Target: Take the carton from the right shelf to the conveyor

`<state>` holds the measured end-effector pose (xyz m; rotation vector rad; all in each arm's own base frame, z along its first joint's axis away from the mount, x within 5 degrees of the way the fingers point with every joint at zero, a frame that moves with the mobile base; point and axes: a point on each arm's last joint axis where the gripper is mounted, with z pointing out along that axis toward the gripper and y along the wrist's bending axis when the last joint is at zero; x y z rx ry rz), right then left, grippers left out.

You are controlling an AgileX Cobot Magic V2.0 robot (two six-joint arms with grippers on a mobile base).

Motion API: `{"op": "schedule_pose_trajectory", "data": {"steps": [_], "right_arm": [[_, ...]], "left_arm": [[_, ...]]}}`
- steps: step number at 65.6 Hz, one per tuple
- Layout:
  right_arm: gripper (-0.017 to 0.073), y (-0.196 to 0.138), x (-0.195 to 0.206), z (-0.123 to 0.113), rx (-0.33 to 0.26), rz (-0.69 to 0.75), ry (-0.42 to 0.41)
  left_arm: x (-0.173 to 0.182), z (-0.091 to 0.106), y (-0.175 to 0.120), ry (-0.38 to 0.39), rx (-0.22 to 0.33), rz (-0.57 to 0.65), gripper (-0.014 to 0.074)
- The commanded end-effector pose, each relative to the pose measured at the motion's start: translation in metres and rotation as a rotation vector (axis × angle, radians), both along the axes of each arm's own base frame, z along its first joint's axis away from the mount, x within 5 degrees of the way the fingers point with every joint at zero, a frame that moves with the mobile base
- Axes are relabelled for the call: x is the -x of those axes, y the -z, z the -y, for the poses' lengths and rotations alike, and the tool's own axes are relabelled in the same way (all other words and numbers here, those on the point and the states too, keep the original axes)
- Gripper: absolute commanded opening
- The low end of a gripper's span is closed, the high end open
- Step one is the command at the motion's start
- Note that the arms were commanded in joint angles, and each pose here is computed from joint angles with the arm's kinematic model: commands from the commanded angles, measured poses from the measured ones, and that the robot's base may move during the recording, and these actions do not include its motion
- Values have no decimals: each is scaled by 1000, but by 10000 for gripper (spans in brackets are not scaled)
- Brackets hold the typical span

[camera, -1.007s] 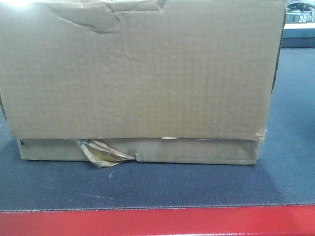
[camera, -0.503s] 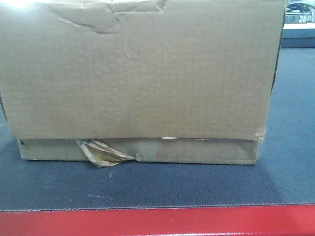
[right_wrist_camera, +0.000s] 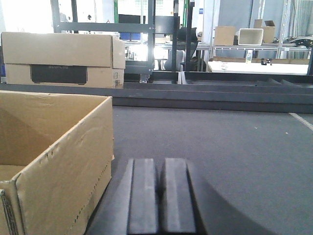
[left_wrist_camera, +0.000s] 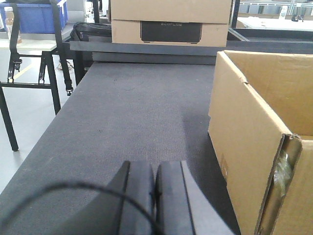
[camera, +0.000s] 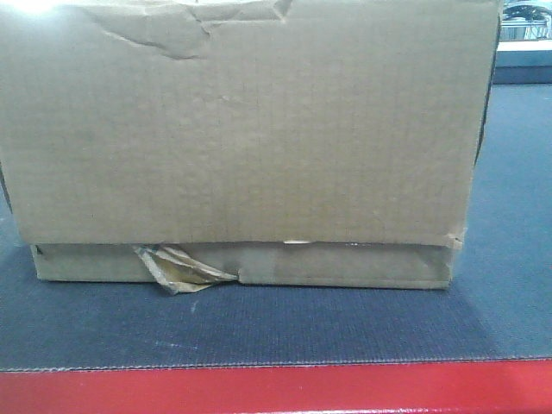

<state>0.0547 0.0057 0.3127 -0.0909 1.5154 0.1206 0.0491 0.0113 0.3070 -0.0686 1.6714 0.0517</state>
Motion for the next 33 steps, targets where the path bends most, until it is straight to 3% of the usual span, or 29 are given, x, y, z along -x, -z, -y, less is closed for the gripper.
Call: {"op": "schedule_pose_trajectory", "data": {"steps": [1,33], "right_arm": [[-67,-2,1,0,9,32,2],[-67,-2,1,0,9,32,2]], "left_arm": [[1,0,-2,3,-2,29,11],[1,0,-2,3,-2,29,11]]}}
